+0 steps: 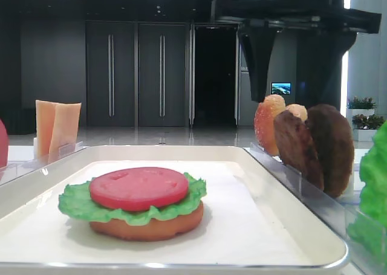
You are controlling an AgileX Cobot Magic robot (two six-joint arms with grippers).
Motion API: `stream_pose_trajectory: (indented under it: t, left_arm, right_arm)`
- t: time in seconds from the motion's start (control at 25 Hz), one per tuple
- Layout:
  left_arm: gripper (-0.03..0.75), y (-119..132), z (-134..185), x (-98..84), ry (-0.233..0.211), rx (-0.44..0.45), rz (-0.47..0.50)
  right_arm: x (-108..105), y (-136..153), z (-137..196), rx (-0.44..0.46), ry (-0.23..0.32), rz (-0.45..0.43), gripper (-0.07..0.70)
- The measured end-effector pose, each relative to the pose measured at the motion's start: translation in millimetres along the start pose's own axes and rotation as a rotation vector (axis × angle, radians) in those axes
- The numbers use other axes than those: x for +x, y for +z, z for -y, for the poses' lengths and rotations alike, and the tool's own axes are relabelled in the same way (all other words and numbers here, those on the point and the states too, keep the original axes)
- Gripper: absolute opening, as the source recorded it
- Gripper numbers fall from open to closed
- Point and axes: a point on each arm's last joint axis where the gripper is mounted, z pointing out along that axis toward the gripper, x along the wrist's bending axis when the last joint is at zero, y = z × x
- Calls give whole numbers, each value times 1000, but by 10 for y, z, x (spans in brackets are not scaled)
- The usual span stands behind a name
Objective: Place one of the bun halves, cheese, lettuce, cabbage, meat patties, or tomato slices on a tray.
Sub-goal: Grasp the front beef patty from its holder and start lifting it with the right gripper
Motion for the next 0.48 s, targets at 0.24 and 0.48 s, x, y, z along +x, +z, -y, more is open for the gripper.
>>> stream_pose_trajectory:
  t: [0.24, 0.48]
  left_arm:
    - [193, 0, 0, 0, 0, 0, 0]
    - [192, 0, 0, 0, 0, 0, 0]
  right_arm:
    - [3, 112, -9, 37, 1, 16, 450]
    - [6, 136, -18, 36, 1, 17, 440]
